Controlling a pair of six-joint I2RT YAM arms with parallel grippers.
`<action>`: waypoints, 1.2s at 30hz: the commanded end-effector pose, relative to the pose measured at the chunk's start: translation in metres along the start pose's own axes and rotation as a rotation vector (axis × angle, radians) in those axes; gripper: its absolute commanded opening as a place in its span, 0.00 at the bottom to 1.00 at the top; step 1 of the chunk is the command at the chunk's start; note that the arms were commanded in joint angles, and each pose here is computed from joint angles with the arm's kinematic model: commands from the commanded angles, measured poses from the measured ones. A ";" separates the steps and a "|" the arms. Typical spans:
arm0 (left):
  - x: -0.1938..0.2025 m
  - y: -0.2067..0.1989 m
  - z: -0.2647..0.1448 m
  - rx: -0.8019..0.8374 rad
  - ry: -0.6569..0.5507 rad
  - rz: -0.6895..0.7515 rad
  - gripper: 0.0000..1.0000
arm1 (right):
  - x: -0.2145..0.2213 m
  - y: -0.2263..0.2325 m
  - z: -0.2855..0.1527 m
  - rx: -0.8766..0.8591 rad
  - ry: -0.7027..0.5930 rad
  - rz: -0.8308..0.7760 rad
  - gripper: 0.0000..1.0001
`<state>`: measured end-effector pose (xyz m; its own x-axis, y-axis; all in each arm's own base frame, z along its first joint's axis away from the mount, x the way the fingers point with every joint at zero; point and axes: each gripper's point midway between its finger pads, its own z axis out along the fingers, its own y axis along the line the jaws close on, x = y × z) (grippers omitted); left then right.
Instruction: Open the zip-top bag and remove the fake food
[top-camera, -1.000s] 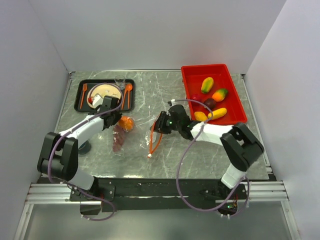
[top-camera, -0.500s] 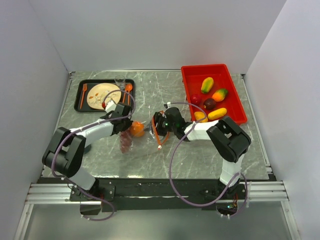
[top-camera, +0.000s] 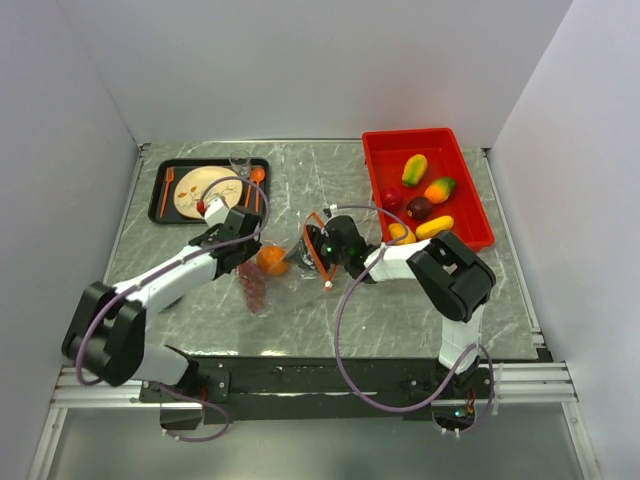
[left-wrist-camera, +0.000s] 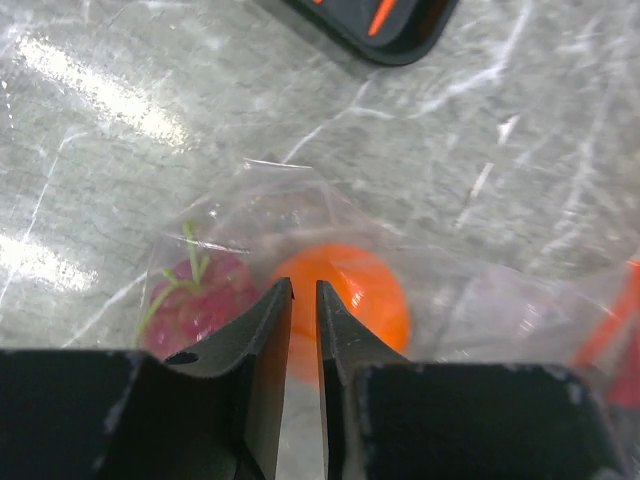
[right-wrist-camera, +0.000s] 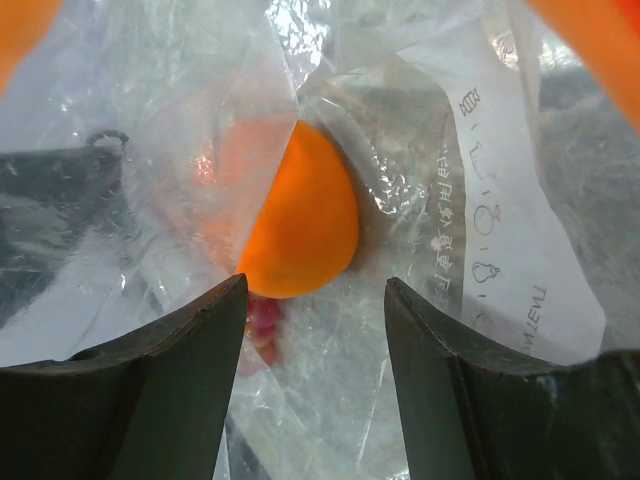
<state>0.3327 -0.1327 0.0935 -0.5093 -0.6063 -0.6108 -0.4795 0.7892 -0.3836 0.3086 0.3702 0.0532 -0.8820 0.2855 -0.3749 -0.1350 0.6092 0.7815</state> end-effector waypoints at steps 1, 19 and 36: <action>0.001 0.003 -0.015 0.030 0.000 0.012 0.22 | -0.009 0.015 0.007 -0.042 -0.036 -0.022 0.64; 0.027 -0.013 0.013 0.095 0.077 0.007 0.18 | -0.012 0.027 0.020 -0.045 -0.049 -0.033 0.66; -0.005 -0.024 0.026 0.081 0.000 -0.002 0.17 | -0.030 0.008 0.042 0.068 -0.106 -0.047 0.77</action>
<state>0.3480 -0.1451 0.0651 -0.5591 -0.5960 -0.5764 -0.4398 0.8025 -0.4031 0.3436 0.3961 0.0489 -0.8456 0.3192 -0.4279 -0.1318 0.6520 0.7466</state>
